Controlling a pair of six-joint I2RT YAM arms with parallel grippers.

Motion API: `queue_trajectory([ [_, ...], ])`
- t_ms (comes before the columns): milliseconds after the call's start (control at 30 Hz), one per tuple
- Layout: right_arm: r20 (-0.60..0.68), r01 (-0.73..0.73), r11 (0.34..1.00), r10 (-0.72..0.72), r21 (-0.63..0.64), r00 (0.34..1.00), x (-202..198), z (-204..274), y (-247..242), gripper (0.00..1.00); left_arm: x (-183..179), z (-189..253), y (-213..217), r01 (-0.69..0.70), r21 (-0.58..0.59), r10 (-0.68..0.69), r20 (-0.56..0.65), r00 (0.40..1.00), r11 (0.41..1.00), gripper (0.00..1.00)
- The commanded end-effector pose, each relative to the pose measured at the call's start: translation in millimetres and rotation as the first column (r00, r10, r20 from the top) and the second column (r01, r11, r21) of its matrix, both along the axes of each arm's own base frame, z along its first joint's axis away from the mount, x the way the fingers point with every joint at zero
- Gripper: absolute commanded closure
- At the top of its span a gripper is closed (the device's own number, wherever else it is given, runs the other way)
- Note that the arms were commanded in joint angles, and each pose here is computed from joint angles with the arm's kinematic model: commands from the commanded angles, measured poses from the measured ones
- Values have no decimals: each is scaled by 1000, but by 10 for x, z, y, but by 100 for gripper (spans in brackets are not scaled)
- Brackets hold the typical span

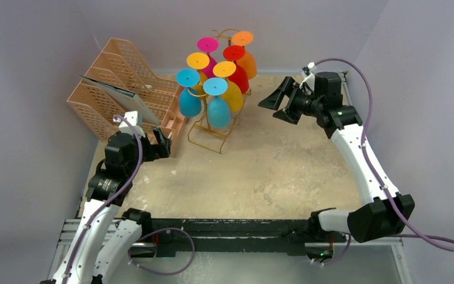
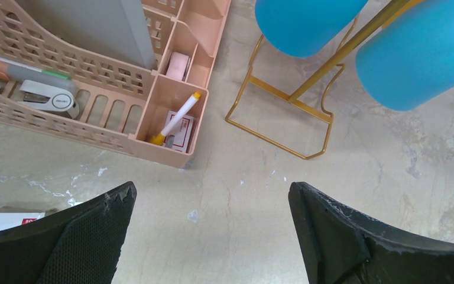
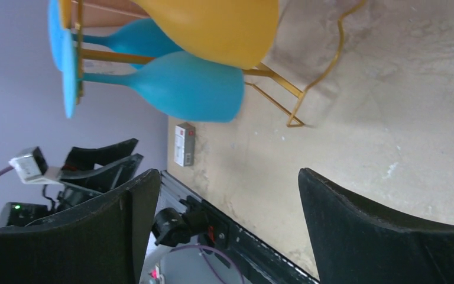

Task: Take the wine glass off the wine glass rack
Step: Pick up the wine glass from the wine rack.

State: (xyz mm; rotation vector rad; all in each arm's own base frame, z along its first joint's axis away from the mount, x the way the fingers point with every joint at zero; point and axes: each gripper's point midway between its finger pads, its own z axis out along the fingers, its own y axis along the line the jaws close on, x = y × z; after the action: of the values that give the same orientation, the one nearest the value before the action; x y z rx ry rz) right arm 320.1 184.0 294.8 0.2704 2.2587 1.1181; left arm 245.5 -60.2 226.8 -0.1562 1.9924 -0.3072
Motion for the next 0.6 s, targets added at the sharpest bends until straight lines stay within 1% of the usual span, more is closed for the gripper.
queue_trajectory([
  [0, 119, 8, 994, -21, 105, 993, 19, 507, 115, 14, 77, 136, 14, 9, 32, -10, 45, 999, 999, 0],
  [100, 156, -7, 987, -19, 160, 988, 58, 654, 240, 20, 59, 80, -20, 45, 52, -46, 16, 999, 998, 0],
  [233, 171, -60, 981, 28, 183, 985, 90, 804, 482, 26, 58, 25, -36, 52, 52, -50, -33, 998, 997, 0],
  [333, 175, -70, 978, 35, 195, 984, 188, 850, 614, 29, 81, 52, -62, 58, 40, -57, -22, 998, 998, 1],
  [433, 159, -57, 974, 22, 221, 987, 318, 867, 700, 36, 61, 63, -9, 32, 48, -31, -15, 999, 998, 1],
  [567, 165, -101, 966, 62, 237, 984, 387, 910, 930, 37, 2, 76, 51, 0, 46, 0, -4, 1000, 999, 2],
])
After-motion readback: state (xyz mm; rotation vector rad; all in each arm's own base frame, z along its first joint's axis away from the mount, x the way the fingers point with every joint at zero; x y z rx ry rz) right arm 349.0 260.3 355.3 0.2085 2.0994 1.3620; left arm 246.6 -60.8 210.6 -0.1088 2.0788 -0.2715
